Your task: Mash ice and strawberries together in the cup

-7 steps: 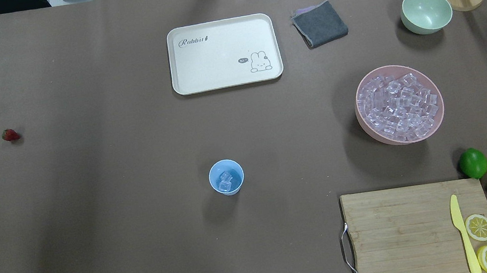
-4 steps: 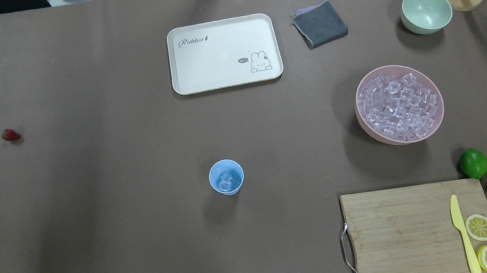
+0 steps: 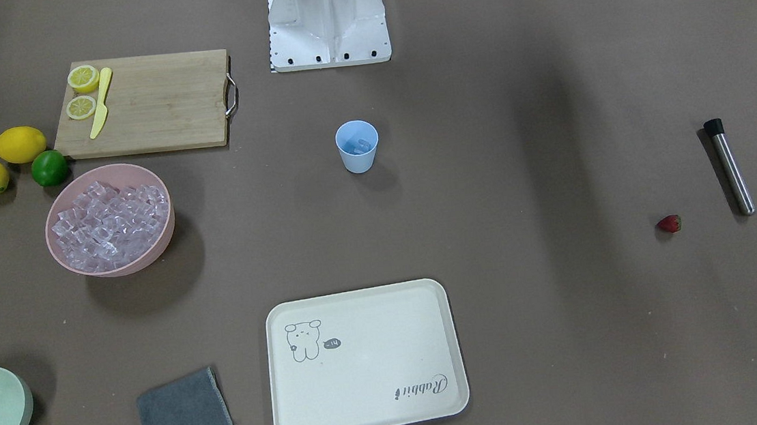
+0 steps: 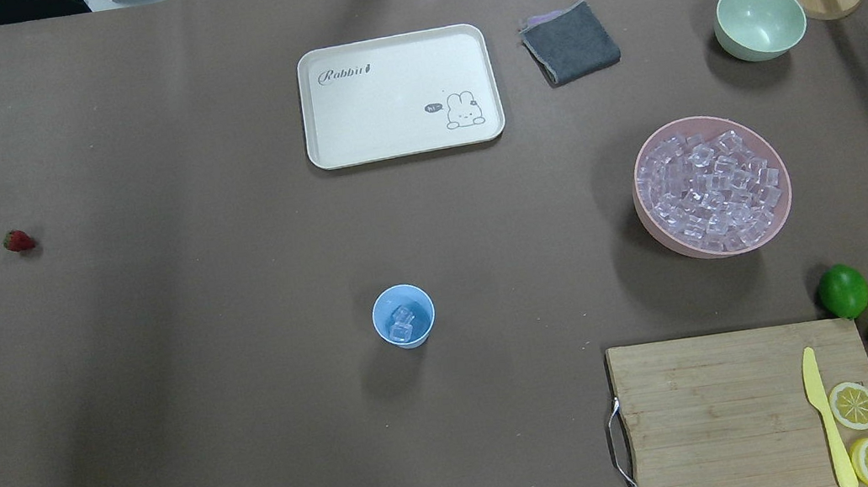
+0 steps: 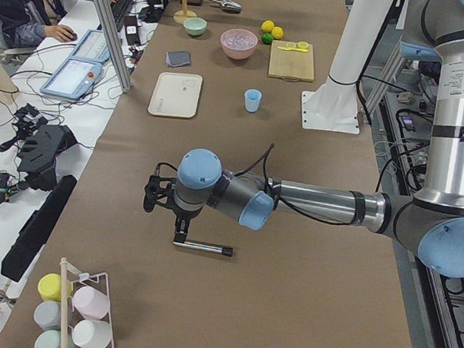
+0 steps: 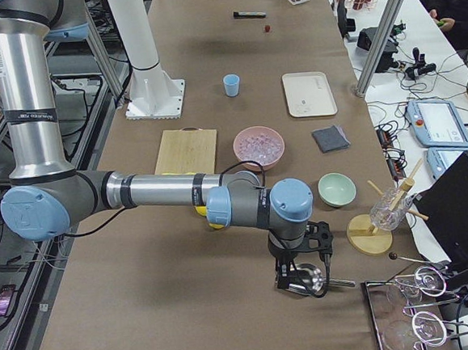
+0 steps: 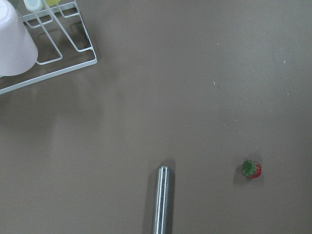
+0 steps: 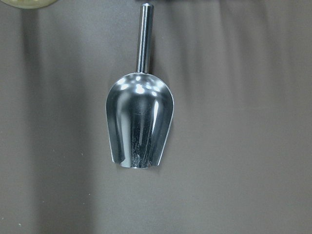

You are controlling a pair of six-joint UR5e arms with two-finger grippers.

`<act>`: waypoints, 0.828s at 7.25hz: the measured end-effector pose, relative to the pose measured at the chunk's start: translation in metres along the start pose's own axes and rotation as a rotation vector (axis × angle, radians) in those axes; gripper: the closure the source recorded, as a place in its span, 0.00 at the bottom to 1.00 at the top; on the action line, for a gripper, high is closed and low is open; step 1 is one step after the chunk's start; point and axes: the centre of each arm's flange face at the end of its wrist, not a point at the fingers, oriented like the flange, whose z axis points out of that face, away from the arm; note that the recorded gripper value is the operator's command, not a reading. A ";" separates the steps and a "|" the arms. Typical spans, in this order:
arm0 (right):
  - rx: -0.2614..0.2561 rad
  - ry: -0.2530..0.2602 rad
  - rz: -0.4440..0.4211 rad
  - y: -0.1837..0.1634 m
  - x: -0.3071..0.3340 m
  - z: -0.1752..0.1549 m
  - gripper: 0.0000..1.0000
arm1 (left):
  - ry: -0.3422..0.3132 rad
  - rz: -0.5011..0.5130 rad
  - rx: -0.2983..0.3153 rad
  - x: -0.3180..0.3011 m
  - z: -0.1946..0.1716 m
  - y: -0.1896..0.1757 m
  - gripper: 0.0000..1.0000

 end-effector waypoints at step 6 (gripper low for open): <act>-0.009 -0.006 0.005 0.005 0.000 0.001 0.00 | 0.006 0.002 -0.020 0.014 0.011 0.000 0.02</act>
